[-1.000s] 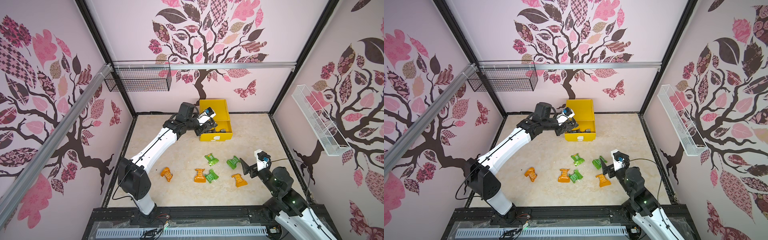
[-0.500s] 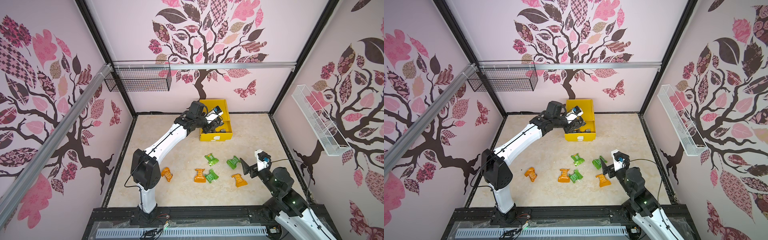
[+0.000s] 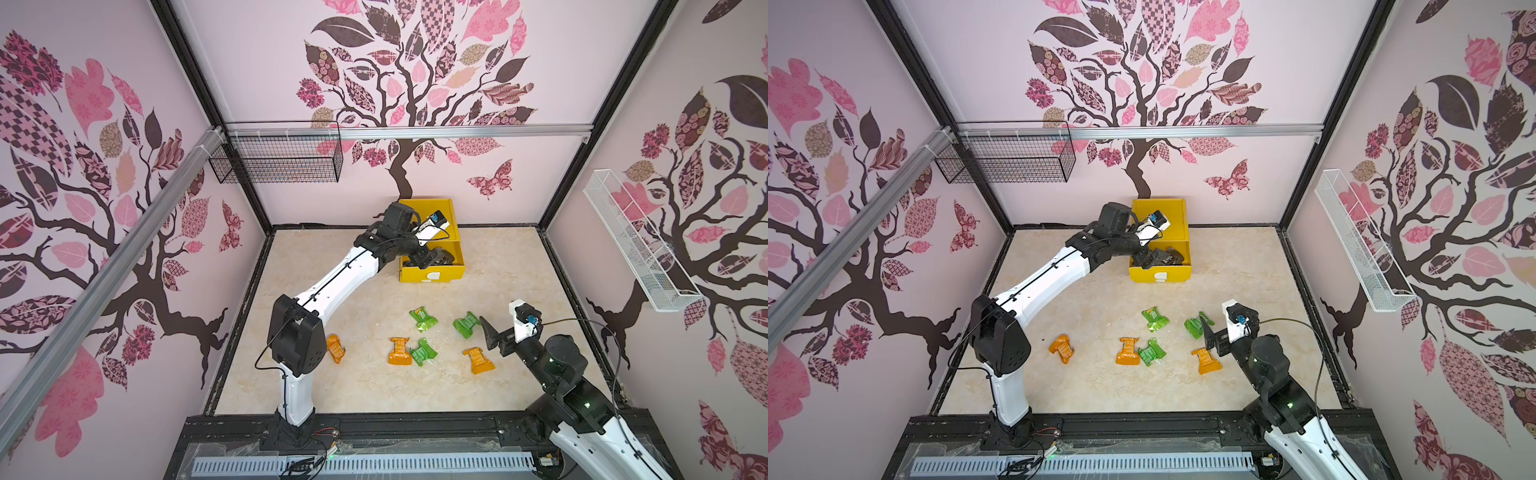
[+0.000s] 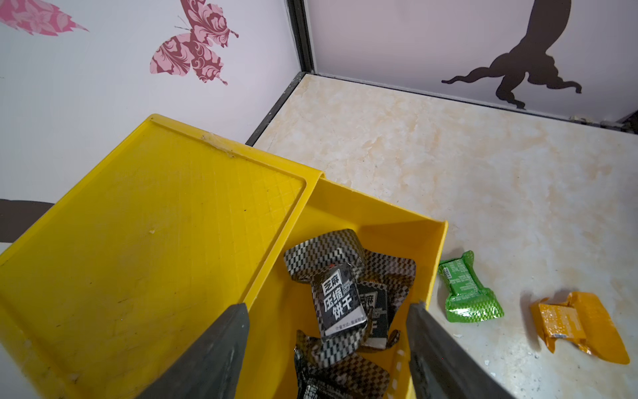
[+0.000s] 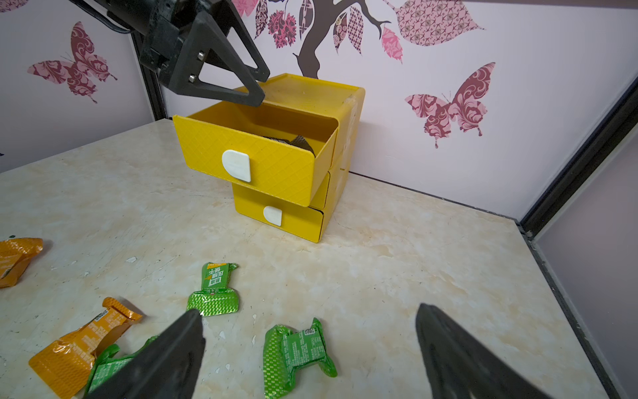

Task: Place the cookies into the drawer by color
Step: Place the cookie in the drawer.

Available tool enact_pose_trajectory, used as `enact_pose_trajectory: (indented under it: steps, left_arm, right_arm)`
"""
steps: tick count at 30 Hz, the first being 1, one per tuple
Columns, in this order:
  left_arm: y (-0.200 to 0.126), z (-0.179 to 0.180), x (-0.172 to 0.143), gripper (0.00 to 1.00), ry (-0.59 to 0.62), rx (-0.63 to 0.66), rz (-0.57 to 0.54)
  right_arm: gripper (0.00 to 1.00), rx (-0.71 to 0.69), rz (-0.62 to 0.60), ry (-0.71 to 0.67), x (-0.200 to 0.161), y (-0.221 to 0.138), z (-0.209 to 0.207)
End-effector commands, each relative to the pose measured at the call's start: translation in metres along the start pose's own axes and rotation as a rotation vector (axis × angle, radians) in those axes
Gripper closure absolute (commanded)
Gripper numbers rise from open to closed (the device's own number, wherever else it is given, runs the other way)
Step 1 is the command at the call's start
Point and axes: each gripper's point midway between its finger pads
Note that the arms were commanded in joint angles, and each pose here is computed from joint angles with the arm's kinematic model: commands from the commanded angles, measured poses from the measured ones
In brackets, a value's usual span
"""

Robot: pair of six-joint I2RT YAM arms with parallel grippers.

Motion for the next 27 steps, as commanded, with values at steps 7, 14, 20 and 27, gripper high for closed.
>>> enact_pose_trajectory:
  steps: [7, 14, 20, 27]
  left_arm:
    - [-0.041, 0.017, 0.043, 0.09, -0.095, 0.142, -0.126]
    - [-0.056, 0.052, 0.037, 0.07, -0.255, 0.228, -0.101]
    - [-0.069, 0.092, 0.021, 0.07, -0.451, 0.284, -0.105]
    - [-0.054, 0.110, 0.006, 0.10, -0.557, 0.302, -0.046]
  right_arm:
    - [0.01, -0.004, -0.019, 0.006, 0.007, -0.001, -0.002]
    - [0.01, 0.007, 0.017, 0.006, 0.009, 0.003, -0.002]
    - [0.01, 0.037, 0.035, 0.037, 0.030, 0.008, -0.003]
    - [0.02, 0.084, 0.102, 0.114, 0.051, 0.031, 0.000]
Point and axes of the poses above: each gripper's point midway between its finger pads, its own y axis out along the fingers, its own z axis along the line the jaws close on, x = y × z, and after that the axes turned 13 degrees about -y, right-handed
